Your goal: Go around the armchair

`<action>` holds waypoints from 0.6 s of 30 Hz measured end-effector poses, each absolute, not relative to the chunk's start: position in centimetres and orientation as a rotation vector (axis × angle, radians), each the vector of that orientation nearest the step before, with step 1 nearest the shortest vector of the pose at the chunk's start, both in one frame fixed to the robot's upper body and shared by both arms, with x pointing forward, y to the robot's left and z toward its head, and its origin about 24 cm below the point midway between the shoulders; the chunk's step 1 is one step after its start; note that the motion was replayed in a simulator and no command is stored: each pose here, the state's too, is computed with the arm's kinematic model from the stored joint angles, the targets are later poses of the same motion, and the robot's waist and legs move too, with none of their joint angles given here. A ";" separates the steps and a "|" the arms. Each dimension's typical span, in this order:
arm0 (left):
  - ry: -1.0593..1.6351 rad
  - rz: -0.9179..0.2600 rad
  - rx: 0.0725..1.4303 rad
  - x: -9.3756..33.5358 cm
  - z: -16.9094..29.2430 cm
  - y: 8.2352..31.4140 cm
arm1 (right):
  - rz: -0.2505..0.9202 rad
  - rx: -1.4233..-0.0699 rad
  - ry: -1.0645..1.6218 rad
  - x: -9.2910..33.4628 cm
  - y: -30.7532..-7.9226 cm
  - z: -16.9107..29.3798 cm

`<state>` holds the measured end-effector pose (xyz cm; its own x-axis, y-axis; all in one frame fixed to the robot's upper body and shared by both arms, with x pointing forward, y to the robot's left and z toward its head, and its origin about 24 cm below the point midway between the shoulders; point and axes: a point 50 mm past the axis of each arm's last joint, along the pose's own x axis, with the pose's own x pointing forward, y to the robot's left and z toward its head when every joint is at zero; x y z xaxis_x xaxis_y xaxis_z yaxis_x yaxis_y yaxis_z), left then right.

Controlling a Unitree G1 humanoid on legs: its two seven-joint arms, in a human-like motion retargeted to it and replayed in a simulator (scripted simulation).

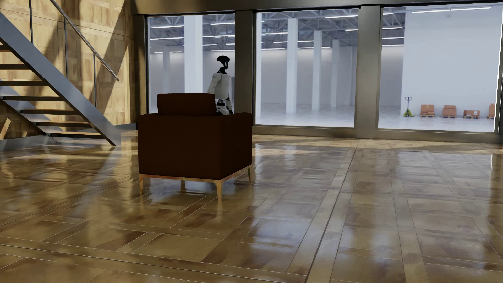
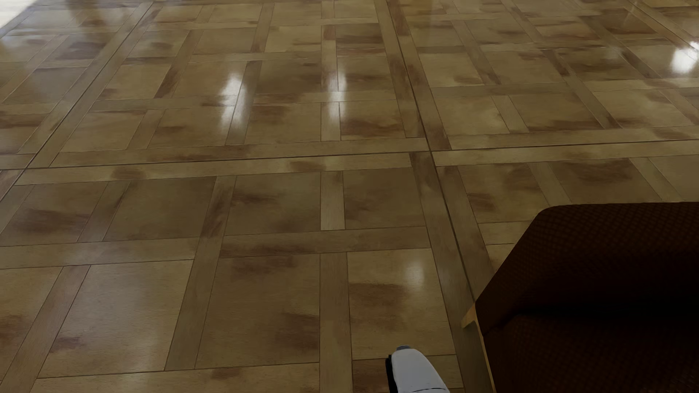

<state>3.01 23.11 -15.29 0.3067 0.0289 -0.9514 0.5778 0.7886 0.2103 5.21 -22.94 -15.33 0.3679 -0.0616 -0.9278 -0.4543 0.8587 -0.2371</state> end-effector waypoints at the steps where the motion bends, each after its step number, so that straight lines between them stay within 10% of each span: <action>1: 1.210 -0.393 0.593 3.4 -15.3 23.1 | 0.280 -0.513 1.207 4.5 -22.9 -15.5; 12: 1.147 -0.434 0.465 3.7 -15.6 18.5 | 0.339 -0.556 1.398 -1.0 -23.6 -16.3; 18: 1.135 -0.449 0.517 4.0 -15.2 19.8 | 0.223 -0.488 0.965 10.1 -22.9 -13.0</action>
